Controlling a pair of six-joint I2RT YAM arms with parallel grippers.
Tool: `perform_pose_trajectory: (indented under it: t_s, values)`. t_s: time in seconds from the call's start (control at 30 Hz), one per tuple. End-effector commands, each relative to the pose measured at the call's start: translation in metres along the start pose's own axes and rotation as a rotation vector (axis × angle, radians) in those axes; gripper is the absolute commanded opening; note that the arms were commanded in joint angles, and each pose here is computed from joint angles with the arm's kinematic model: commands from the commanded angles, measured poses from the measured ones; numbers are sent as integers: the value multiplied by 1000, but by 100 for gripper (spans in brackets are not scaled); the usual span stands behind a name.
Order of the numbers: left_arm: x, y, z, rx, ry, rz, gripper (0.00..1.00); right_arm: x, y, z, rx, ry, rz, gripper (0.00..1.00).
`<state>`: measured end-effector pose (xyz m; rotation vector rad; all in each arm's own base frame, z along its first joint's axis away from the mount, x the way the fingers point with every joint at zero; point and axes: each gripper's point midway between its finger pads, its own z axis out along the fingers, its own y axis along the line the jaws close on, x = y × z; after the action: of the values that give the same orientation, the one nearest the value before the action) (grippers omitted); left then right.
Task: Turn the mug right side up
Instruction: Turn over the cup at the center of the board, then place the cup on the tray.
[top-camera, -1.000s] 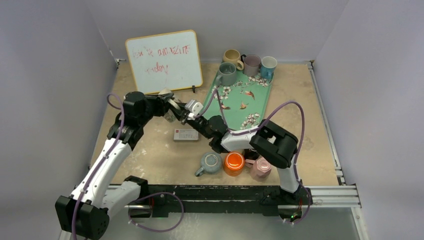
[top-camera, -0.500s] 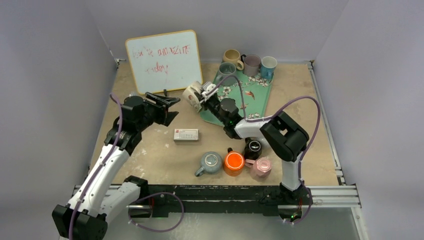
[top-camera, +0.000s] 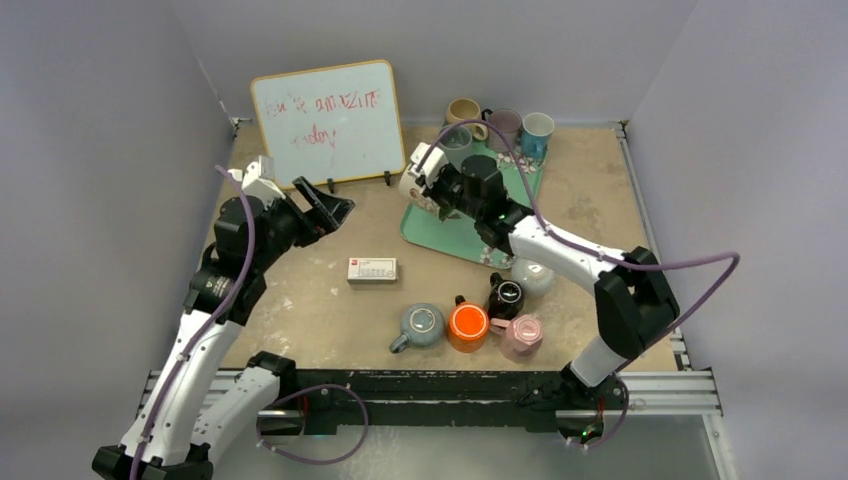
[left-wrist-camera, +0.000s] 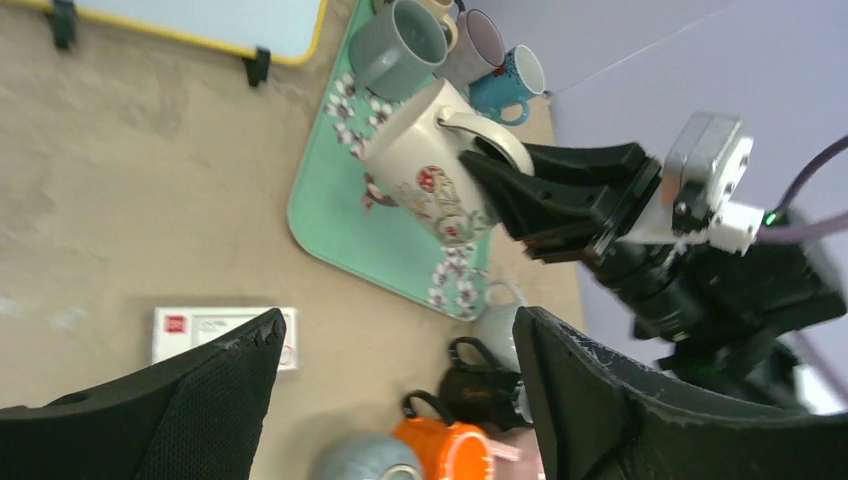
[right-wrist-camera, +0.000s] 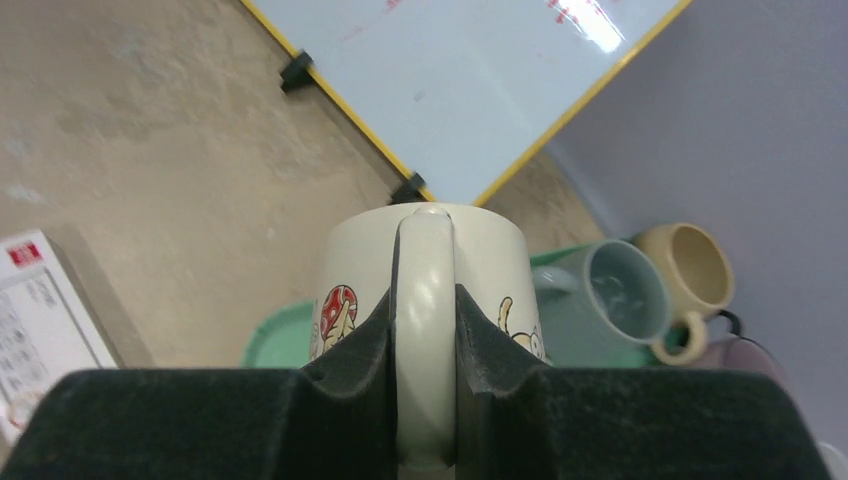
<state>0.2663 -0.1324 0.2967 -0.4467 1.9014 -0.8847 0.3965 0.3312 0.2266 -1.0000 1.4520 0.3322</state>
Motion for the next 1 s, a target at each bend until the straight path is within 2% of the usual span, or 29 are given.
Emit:
perform_pose_trajectory:
  t_s: [0.0, 0.1, 0.2, 0.37, 0.53, 0.73, 0.97]
  values:
    - [-17, 4, -12, -13, -16, 422, 84, -47, -36, -25, 11, 6, -242, 0]
    - [-15, 21, -15, -71, 28, 560, 85, -39, -52, -38, 16, 87, -308, 0]
    - [-14, 34, -21, -94, 6, 633, 85, -25, -66, -48, -25, 187, -377, 0]
    - [-15, 35, -34, -60, -81, 668, 84, 0, -82, -56, -124, 328, -575, 0]
    - [-24, 43, -45, -121, -131, 664, 84, 34, -111, -57, -160, 505, -670, 0]
    - [-30, 40, -59, -114, -189, 669, 84, 68, -139, -53, -199, 657, -670, 0]
    - [-33, 40, -65, -123, -213, 671, 84, 97, -166, -44, -192, 765, -594, 0]
